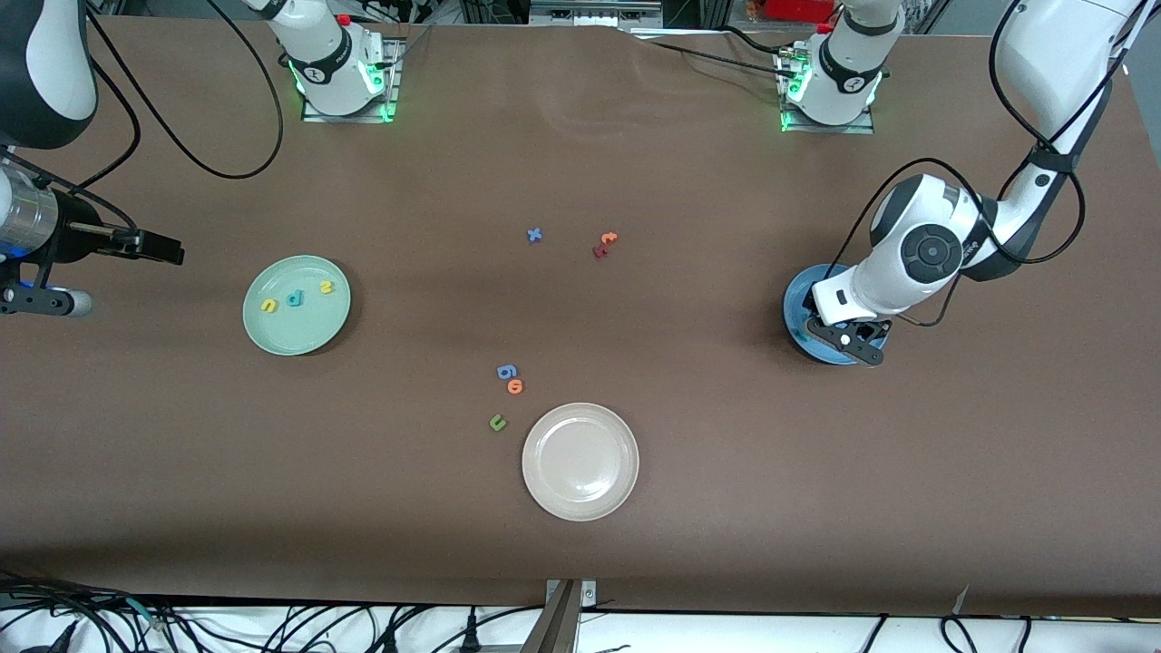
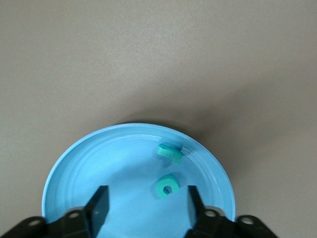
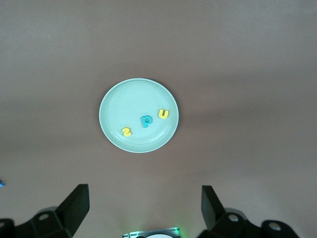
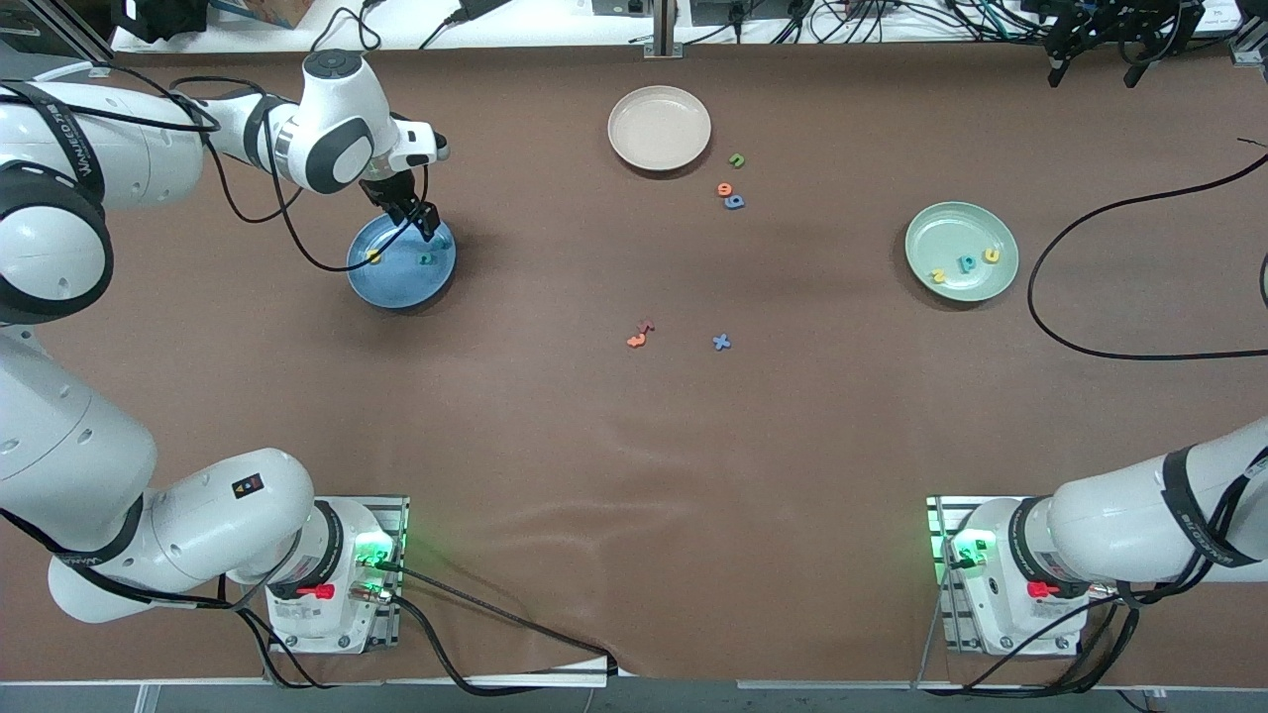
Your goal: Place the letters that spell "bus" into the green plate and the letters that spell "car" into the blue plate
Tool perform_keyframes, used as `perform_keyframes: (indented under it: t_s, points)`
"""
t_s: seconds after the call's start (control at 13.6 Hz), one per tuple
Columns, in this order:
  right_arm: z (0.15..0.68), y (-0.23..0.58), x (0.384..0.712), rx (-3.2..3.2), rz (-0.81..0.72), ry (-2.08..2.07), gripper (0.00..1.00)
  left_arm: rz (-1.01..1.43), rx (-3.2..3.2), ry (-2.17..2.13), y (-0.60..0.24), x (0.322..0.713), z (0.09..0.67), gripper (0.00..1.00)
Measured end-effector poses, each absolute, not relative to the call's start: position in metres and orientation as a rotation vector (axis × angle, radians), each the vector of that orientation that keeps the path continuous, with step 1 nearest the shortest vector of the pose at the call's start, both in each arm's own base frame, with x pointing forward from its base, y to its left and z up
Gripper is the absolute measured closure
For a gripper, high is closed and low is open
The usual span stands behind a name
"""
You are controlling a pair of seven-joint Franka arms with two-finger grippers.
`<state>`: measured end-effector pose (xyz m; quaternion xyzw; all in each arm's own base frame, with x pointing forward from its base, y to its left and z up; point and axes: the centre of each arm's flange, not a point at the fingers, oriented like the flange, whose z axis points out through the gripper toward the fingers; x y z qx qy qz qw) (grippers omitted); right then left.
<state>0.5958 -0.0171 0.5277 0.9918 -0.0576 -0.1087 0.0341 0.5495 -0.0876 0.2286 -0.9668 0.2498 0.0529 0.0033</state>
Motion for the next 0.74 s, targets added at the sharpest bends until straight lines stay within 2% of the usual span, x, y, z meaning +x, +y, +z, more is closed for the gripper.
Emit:
perform_keyframes:
  t_s: [0.15,0.22,0.44,0.74]
  points:
    - [0.528,-0.017,0.596,3.050,-0.334,-0.179,0.00,0.188,-3.079,0.735,-0.090,0.553,0.234,0.03]
    - [0.528,-0.017,0.596,3.050,-0.334,-0.180,0.00,0.221,-3.087,0.708,-0.088,0.559,0.242,0.00]
    - [0.528,-0.018,0.596,3.049,-0.334,-0.182,0.00,0.341,-3.054,0.630,-0.070,0.594,0.299,0.00]
    - [0.528,-0.025,0.595,3.043,-0.334,-0.201,0.00,0.349,-3.055,0.517,-0.044,0.632,0.406,0.00]
